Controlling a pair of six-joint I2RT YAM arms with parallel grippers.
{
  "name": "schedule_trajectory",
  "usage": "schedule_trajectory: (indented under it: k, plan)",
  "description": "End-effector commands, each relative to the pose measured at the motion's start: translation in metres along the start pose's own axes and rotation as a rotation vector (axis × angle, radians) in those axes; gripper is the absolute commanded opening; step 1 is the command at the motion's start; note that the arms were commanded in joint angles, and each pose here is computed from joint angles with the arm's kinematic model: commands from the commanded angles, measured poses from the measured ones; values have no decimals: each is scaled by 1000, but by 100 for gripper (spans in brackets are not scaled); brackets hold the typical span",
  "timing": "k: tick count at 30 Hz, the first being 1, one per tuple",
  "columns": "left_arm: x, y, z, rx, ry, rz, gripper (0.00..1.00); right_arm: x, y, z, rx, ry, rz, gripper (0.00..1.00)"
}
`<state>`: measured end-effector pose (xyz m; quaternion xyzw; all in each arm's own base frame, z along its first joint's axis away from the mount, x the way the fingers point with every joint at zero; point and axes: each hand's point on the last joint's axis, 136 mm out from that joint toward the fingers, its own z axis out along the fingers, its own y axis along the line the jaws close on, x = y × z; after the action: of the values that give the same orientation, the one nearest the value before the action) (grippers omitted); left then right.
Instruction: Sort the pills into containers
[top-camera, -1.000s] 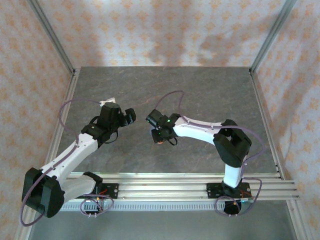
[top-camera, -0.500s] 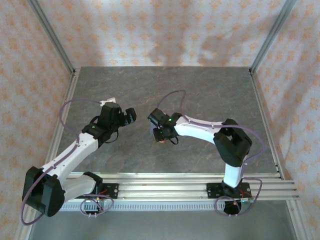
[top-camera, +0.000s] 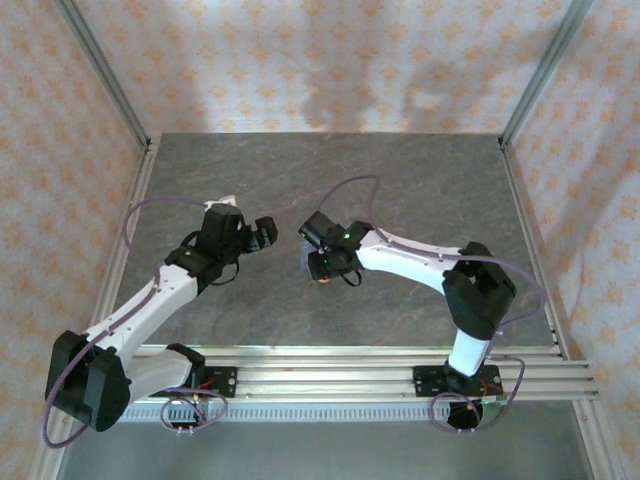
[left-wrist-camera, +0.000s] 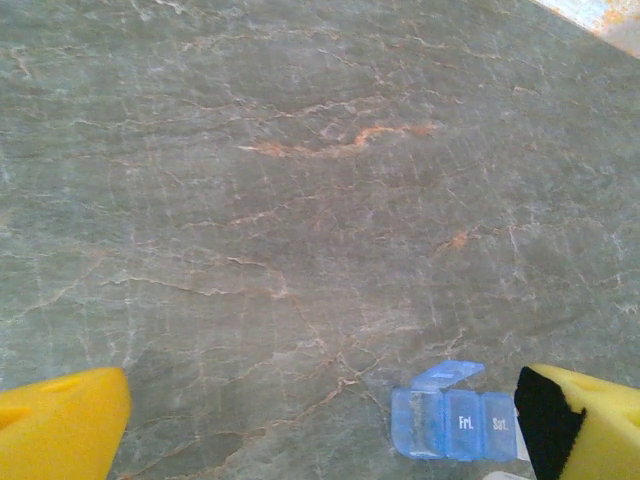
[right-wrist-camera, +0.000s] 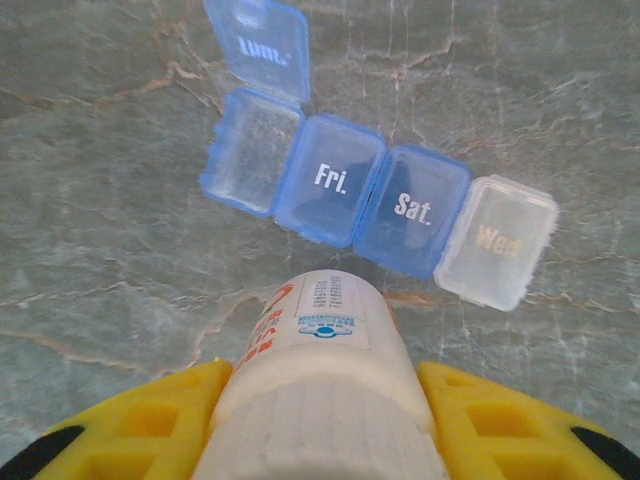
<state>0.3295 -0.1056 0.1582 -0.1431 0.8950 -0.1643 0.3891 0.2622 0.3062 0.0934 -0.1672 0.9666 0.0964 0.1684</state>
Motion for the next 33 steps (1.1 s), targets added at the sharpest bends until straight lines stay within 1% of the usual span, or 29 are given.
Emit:
schedule_trajectory:
  k: [1,5,7,11,14,18,21,23,25,29,33]
  plan:
    - [-11,-14,4,64,-18,-14,100,-25,1,-44,-23,-74,17,22]
    - [-15,-11,9,43,-48,-23,100,-48,-7,-67,-91,-98,72,22]
    - [-15,-13,11,49,-42,24,100,-64,-14,-79,-148,-111,123,22]
    - [-20,-37,8,165,-59,156,100,-87,-25,-103,-214,-122,168,22]
    - [-28,-54,5,253,-118,212,100,-103,-34,-118,-260,-130,194,23]
    - [-41,-81,2,387,-214,313,100,-121,-37,-131,-377,-118,240,23]
    - [-45,-106,-4,512,-293,424,100,-131,-33,-138,-435,-99,224,23]
    - [-47,-119,-8,577,-350,471,100,-135,-29,-140,-453,-88,204,23]
    - [-47,-131,-9,631,-385,523,100,-138,-25,-141,-474,-81,192,23]
    - [-35,-151,-5,680,-414,651,98,-143,-21,-137,-489,-67,179,23]
    - [-18,-161,-2,700,-429,771,92,-144,-20,-130,-498,-49,178,23]
